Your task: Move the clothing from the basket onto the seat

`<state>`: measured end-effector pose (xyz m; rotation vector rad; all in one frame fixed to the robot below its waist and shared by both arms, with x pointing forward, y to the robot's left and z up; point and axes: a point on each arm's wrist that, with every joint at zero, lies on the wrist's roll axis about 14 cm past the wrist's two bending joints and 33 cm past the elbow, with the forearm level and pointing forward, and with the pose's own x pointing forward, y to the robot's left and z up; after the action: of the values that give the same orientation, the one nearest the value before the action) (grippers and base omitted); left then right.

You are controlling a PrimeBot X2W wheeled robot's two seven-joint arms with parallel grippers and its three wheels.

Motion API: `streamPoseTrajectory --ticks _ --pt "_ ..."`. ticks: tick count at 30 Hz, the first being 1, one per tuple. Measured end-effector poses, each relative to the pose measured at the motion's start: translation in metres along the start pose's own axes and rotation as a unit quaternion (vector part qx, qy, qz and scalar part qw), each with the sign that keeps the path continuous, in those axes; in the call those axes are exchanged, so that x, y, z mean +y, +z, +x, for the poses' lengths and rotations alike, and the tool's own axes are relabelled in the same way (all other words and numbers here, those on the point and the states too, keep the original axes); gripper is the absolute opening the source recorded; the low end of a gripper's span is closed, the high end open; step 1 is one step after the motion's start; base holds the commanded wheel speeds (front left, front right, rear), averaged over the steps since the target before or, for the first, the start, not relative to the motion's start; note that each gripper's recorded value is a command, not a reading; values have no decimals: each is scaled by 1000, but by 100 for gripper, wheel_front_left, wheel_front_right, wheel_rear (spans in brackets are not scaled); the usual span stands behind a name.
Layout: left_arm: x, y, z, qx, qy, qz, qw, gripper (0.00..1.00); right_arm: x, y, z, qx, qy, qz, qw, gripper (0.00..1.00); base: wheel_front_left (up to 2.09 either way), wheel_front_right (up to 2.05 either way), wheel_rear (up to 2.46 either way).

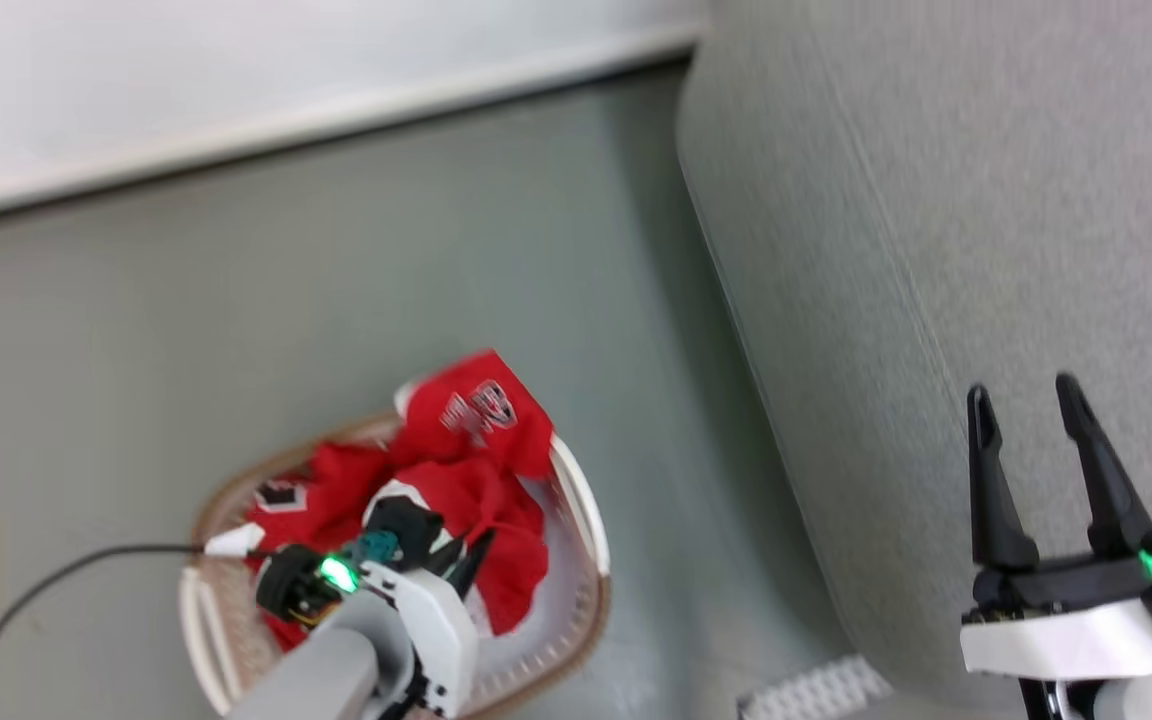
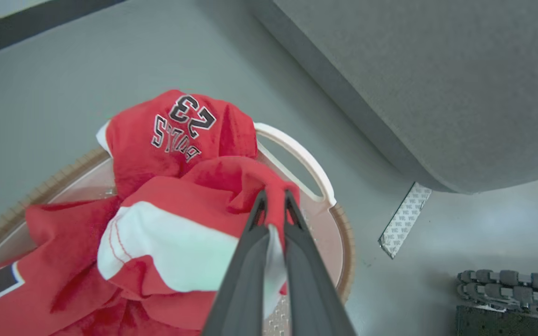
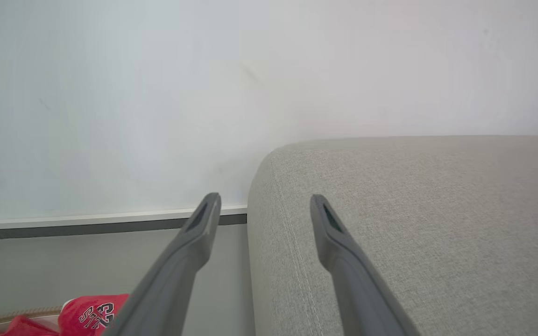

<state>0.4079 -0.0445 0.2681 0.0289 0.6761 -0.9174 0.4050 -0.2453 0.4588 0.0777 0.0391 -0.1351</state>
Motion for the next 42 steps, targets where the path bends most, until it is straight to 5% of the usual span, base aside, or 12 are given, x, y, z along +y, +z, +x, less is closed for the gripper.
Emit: streamPoseTrajectory --ticks 8,23,34,42 --pt "-7 66 -56 -112 79 -18 990 0 21 30 -22 -41 33 3 999 100 0 0 0" --pt "-17 140 -173 -292 197 -9 936 0 75 61 -53 -88 119 0 989 100 0 0 0" --pt "-21 174 -221 -365 223 18 904 0 99 74 -68 -110 157 -5 981 100 0 0 0" --pt "-27 194 -235 -387 210 38 897 0 136 75 -74 -111 228 -18 967 100 0 0 0"
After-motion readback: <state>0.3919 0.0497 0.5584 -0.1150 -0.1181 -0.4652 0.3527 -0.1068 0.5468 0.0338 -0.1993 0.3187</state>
